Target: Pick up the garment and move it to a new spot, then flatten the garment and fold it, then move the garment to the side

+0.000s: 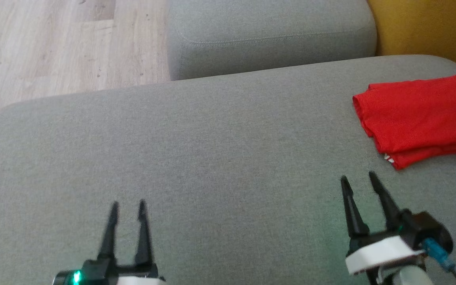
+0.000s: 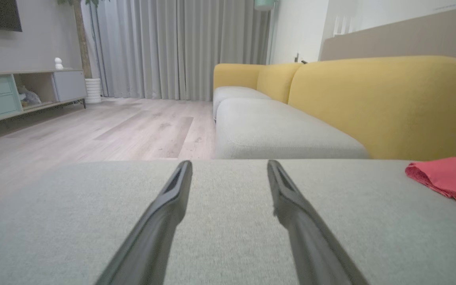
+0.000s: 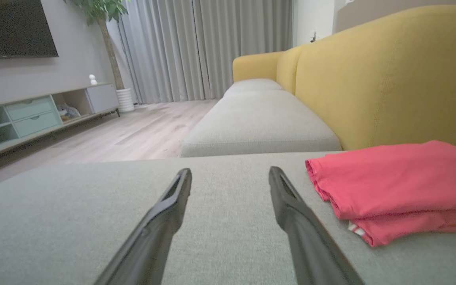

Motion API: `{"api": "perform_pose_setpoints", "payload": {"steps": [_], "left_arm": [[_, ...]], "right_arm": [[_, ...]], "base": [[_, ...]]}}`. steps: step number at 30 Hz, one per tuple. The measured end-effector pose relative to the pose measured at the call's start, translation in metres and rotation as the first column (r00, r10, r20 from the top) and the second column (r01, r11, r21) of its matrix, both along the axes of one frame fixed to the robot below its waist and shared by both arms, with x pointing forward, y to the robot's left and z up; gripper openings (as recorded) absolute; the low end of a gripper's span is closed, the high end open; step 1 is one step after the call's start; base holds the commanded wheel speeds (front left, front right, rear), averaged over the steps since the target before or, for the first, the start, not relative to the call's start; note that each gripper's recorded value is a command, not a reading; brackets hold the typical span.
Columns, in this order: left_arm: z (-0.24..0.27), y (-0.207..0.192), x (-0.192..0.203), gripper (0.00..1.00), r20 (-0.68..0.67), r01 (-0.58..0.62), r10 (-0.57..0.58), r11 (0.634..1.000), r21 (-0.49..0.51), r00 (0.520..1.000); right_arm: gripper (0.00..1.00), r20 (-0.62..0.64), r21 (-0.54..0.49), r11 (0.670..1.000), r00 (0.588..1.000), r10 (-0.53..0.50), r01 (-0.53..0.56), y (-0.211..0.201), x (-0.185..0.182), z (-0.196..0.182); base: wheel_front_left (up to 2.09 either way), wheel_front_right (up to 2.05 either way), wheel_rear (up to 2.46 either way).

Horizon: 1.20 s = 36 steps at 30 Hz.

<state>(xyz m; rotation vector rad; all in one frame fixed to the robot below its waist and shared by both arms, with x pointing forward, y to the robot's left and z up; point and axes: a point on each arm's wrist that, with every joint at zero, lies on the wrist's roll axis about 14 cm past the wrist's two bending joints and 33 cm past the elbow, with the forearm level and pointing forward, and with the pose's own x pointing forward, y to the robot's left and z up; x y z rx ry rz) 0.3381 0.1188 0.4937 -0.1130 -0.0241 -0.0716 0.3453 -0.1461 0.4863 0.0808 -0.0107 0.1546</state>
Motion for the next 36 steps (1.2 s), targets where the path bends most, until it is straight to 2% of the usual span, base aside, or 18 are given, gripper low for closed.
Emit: {"api": "perform_pose_setpoints", "payload": {"steps": [6,24,36], "left_arm": [[-0.028,0.003,-0.011,0.0,-0.097,-0.011,0.009,1.0,-0.013,0.995],[-0.041,0.011,-0.01,0.0,-0.185,-0.054,0.016,0.978,-0.202,0.983],[-0.045,0.018,-0.005,0.0,-0.225,-0.098,0.022,0.939,-0.331,0.974]], "right_arm": [[0.0,-0.106,0.026,1.0,0.994,-0.011,0.014,-0.002,-0.016,-0.032],[0.0,-0.158,0.221,0.971,0.986,-0.056,0.09,-0.011,-0.012,-0.034],[0.0,-0.172,0.351,0.926,0.982,-0.08,0.137,-0.018,-0.005,-0.03]], "base": [[0.0,0.0,0.0],[0.0,0.0,0.0],[0.0,0.0,0.0]]}}
